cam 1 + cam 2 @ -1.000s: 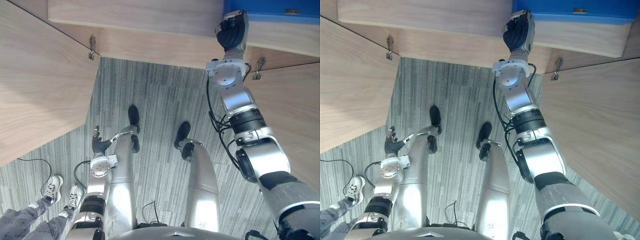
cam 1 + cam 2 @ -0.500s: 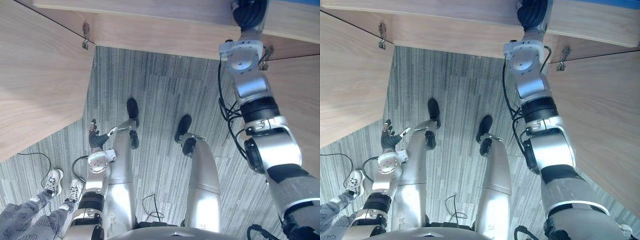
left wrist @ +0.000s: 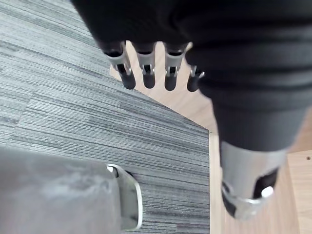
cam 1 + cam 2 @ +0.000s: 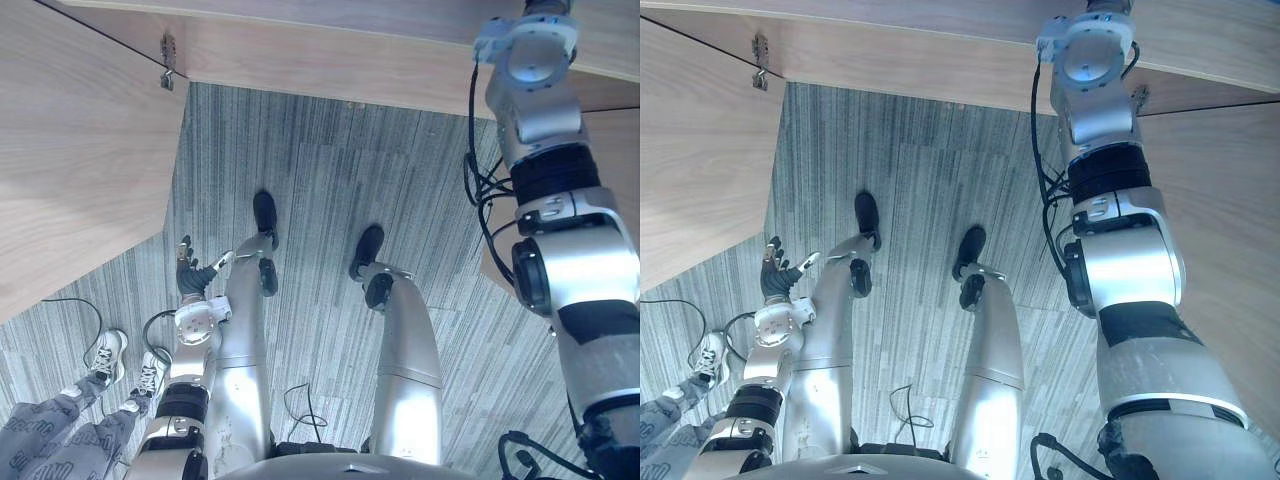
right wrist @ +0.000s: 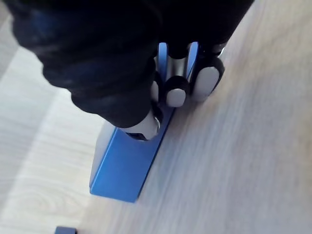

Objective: Walk over to the cabinet, pick up the folder, carry it to the office cabinet, place the folder inside the office cabinet, then close the office cabinet door

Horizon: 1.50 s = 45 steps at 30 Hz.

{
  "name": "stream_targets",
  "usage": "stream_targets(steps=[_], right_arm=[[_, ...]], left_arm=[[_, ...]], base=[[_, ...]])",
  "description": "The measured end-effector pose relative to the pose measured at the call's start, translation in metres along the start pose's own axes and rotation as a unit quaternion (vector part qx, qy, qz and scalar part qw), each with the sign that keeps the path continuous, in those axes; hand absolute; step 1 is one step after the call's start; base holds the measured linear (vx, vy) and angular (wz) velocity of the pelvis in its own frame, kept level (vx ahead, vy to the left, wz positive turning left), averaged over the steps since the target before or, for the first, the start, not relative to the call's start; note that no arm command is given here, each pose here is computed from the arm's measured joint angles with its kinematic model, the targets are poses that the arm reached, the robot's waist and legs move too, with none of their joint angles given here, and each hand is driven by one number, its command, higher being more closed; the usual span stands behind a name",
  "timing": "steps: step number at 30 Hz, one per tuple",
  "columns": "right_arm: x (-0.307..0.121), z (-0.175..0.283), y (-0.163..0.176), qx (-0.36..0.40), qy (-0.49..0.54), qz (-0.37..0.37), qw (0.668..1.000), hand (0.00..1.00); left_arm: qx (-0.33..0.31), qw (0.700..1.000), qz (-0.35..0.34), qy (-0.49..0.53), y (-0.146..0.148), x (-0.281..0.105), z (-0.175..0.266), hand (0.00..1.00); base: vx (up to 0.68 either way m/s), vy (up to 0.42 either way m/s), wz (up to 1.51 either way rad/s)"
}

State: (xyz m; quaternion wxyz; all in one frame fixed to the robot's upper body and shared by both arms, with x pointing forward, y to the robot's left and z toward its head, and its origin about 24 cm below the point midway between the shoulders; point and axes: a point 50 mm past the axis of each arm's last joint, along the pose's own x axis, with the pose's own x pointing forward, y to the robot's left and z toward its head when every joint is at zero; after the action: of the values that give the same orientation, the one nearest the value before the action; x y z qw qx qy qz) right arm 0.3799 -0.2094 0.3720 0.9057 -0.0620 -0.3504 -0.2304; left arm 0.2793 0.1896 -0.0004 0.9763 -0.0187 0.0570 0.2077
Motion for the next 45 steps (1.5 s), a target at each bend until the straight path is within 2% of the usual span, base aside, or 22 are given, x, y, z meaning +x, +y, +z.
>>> stream_targets(steps=[7,23,29,32,36,39,42,45], right_arm=[[0.013,0.015,-0.013,0.105,0.014,-0.051,0.993,1.00],[0.024,0.033,-0.028,0.247,0.028,-0.125,0.960,1.00],[-0.001,0.017,-0.017,0.346,0.061,-0.179,0.919,1.00],[-0.022,0.006,-0.011,0.365,0.070,-0.194,0.908,1.00],[-0.044,0.010,-0.010,0.343,0.028,-0.202,0.917,1.00],[-0.069,0.010,-0.001,0.280,-0.012,-0.178,0.943,1.00],[-0.104,-0.001,0.018,0.189,-0.033,-0.119,0.974,1.00],[-0.152,-0.020,0.037,0.097,-0.046,-0.018,0.994,1.00]], left_arm=[[-0.028,1.000,0.009,0.005,0.001,0.000,0.000,0.00],[-0.054,0.998,0.022,0.019,-0.003,-0.003,-0.004,0.00],[-0.050,0.998,0.026,0.028,-0.003,-0.003,-0.005,0.00],[-0.046,0.998,0.024,0.036,-0.004,-0.004,-0.008,0.00],[-0.044,0.998,0.014,0.041,-0.009,-0.006,-0.009,0.00],[-0.035,0.998,0.005,0.047,-0.015,-0.009,-0.011,0.00],[-0.024,0.997,-0.008,0.070,-0.024,-0.017,-0.022,0.00],[0.005,0.994,-0.013,0.108,-0.020,-0.028,-0.042,0.00]], base=[[0.00,-0.003,0.04],[-0.01,-0.003,0.02],[-0.02,-0.025,-0.03],[-0.06,-0.040,0.00],[-0.05,-0.044,0.01],[-0.02,-0.043,0.01],[0.01,-0.049,-0.02],[0.06,-0.052,0.00]])
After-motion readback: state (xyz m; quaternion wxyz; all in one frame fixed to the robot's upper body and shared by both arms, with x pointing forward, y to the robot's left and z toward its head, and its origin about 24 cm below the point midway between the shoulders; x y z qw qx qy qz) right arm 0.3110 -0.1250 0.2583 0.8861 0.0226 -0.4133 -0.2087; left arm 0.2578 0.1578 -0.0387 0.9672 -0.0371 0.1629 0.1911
